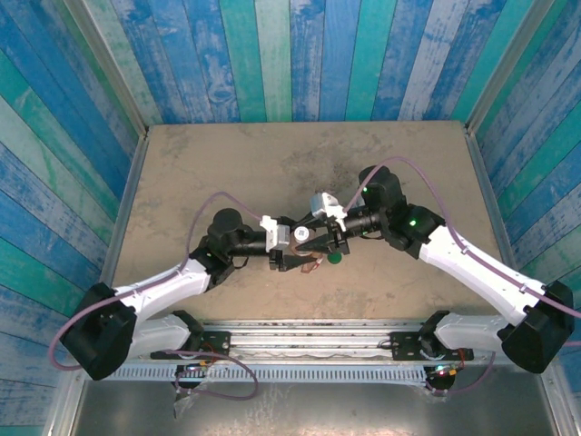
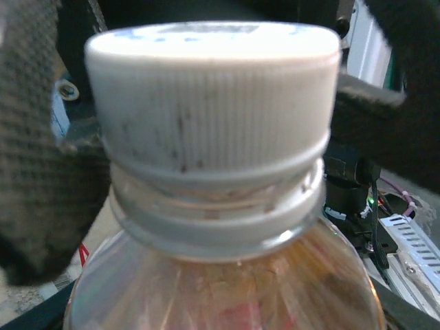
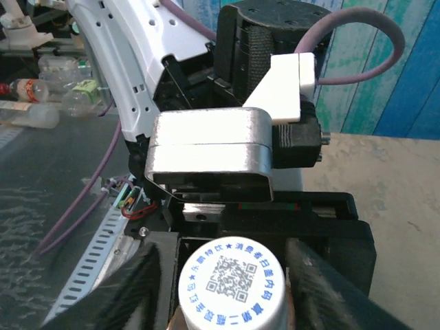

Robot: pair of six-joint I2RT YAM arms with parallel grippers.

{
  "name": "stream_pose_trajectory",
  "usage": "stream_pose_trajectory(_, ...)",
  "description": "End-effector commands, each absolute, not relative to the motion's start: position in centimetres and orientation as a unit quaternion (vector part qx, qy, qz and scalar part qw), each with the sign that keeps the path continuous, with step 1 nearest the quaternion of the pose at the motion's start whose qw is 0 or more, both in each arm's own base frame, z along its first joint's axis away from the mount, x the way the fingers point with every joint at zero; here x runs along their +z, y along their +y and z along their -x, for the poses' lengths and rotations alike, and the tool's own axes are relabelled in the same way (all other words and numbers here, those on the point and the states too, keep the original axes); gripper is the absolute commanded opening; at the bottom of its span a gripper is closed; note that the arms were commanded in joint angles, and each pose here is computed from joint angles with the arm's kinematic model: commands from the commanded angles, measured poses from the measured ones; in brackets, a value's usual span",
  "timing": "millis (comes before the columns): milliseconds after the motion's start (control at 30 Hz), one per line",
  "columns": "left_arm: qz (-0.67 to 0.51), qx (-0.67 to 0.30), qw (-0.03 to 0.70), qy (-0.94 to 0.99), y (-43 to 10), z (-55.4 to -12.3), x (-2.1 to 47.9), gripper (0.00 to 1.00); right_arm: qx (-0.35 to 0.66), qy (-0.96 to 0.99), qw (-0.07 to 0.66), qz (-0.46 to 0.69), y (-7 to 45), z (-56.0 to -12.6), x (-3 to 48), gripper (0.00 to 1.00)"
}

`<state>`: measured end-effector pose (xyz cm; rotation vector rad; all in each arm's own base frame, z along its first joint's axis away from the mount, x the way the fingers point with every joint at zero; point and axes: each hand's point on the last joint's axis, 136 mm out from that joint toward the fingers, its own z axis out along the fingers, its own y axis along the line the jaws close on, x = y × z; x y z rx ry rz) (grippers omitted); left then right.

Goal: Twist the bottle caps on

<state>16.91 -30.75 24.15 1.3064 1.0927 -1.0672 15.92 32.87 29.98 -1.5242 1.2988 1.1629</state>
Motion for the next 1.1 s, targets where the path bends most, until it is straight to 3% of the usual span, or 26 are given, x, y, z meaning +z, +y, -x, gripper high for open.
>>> stream_pose_trajectory(0,-0.558,-0.452,0.53,0.45,-31.1,-16.9,24.4,0.65,0.468,0.5,0.401,0.609,32.9,-15.5,30.9,0.54)
stream_pose_trajectory(300,-0.556,-0.45,0.529,0.456,-31.3,-17.2,24.1,0.65,0.456,0.506,0.403,0.61,33.0,-15.9,30.3,0.3)
stream_pose_trajectory(500,-0.503,-0.413,0.577,0.494,-31.1,-20.2,24.9,0.65,0.415,0.549,0.423,0.589,32.8,-17.8,29.3,0.27)
stream_pose_trajectory(633,-0.396,-0.342,0.646,0.556,-29.8,-25.7,25.8,0.63,0.304,0.664,0.502,0.464,31.2,-24.7,27.4,0.22)
stream_pose_trajectory(800,-0.326,-0.282,0.675,0.599,-28.6,-29.7,24.5,0.62,0.201,0.763,0.53,0.312,28.1,-30.6,23.8,0.18)
stream_pose_trajectory(933,-0.294,-0.265,0.687,0.609,-27.9,-30.7,23.8,0.61,0.163,0.782,0.548,0.247,27.2,-31.9,22.0,0.2)
stream_pose_trajectory(1067,-0.307,-0.266,0.673,0.618,-28.5,-30.9,22.7,0.62,0.152,0.784,0.546,0.254,27.9,-31.9,21.7,0.23)
